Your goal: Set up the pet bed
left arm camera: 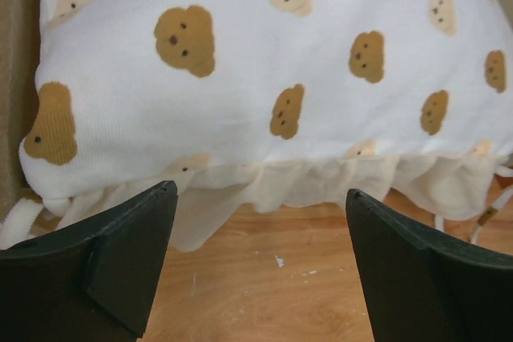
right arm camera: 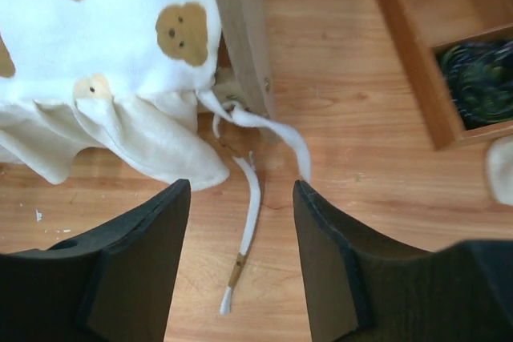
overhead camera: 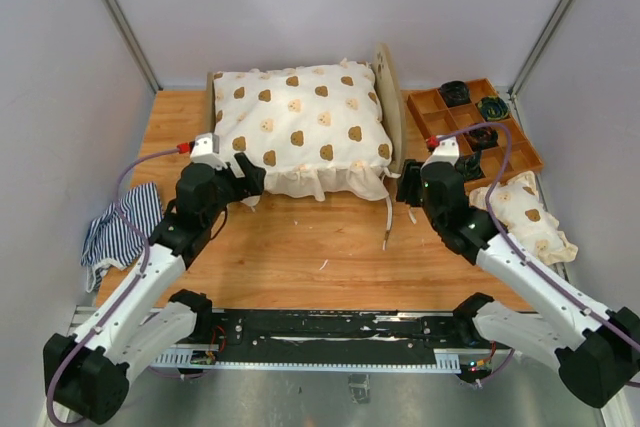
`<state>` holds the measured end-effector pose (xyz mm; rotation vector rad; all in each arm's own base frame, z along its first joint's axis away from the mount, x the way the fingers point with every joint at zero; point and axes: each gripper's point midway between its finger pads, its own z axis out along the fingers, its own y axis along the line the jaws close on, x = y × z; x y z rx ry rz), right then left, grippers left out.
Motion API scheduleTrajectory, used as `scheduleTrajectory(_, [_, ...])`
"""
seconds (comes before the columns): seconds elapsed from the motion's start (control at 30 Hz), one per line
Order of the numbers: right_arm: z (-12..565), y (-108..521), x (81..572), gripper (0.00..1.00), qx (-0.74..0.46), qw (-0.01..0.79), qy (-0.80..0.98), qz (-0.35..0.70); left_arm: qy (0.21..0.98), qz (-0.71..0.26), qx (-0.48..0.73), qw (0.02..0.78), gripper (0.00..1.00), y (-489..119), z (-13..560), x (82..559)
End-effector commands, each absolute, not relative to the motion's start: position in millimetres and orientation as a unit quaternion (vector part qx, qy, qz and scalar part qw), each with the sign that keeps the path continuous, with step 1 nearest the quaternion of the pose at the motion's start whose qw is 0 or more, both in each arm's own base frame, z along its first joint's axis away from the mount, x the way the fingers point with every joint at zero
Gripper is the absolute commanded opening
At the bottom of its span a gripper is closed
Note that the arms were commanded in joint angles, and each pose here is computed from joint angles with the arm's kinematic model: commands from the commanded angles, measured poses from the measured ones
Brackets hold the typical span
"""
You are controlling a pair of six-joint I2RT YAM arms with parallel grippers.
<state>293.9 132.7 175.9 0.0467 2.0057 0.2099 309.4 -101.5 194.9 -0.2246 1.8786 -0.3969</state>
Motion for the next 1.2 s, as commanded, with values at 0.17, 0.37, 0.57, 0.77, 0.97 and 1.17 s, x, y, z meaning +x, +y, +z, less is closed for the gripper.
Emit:
scheduleTrajectory(0.17, [217,22,278,0.61,0.102,0.513,0.848,-0.087,0.806,-0.159,0.004,0.571,0.99,-100,225,277])
scheduleTrajectory(0.37, [204,-66,255,0.63,0.278,0.475,0.819,-0.164,0.801,-0.191,0.067,0.563,0.99,-114,207,255])
scheduleTrajectory(0.57, [156,-122,220,0.67,0.424,0.379,0.794,-0.213,0.757,-0.231,0.077,0.606,0.99,-119,222,239])
scheduleTrajectory(0.77, [101,-148,206,0.69,0.490,0.314,0.787,-0.204,0.757,-0.228,0.091,0.606,0.99,-123,222,236])
scheduleTrajectory(0.97, [64,-160,210,0.65,0.489,0.269,0.801,-0.216,0.760,-0.205,0.069,0.614,0.99,-112,222,240])
scheduleTrajectory(1.17, [74,-160,217,0.02,0.434,0.277,0.831,-0.211,0.772,-0.176,0.054,0.609,0.99,-101,223,243])
